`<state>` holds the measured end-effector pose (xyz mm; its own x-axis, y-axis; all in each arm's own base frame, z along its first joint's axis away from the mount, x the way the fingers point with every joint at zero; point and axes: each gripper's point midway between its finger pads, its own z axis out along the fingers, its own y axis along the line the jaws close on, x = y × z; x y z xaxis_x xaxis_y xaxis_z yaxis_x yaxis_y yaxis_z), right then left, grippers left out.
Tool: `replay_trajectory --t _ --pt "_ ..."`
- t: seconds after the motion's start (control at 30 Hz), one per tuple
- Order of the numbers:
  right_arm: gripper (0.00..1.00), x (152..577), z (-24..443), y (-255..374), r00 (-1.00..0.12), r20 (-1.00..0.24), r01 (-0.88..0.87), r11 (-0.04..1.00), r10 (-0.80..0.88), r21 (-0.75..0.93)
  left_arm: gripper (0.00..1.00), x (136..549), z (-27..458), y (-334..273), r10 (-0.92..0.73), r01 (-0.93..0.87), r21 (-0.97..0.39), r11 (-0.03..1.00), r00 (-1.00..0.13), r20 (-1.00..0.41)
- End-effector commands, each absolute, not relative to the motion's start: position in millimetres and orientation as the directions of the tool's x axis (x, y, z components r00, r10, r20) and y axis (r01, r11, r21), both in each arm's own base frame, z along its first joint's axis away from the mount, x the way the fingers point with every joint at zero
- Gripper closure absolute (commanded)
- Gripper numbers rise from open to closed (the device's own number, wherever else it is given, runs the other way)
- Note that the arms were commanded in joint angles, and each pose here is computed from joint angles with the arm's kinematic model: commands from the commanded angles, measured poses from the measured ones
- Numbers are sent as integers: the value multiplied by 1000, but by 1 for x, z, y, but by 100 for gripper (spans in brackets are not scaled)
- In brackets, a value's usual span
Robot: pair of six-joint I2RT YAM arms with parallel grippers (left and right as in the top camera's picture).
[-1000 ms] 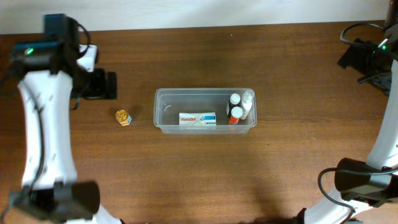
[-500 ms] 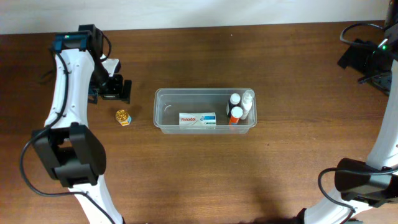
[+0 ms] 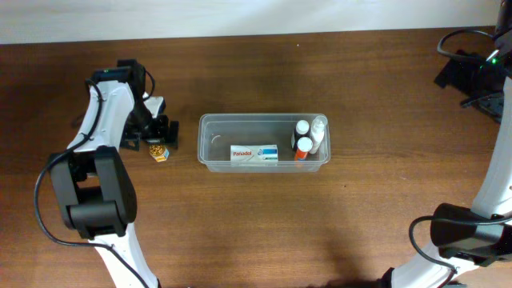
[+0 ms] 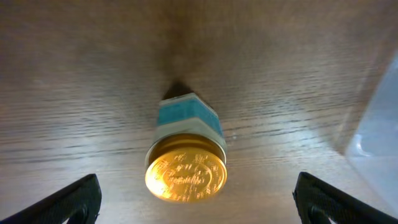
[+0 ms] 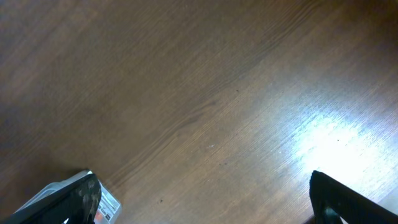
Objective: Pack container
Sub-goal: 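Lower the left gripper around the gold-lidded jar and grasp it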
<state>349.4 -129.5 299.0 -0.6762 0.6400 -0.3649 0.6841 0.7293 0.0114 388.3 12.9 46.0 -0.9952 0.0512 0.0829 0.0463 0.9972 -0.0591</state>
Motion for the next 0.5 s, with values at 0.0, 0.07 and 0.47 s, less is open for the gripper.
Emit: replay_trajectory --t 0.0,0.07,0.47 --pt "2 348 298 -132 -669 -361 694 720 649 7 1 387 25 12 106 101 -77 992 -991 76" --pt "2 348 298 -132 -669 -361 694 719 649 6 1 391 21 13 134 129 -75 989 -990 53" --pt "2 348 298 -132 -670 -361 694 720 649 6 7 407 14 15 289 290 -53 956 -957 -18"
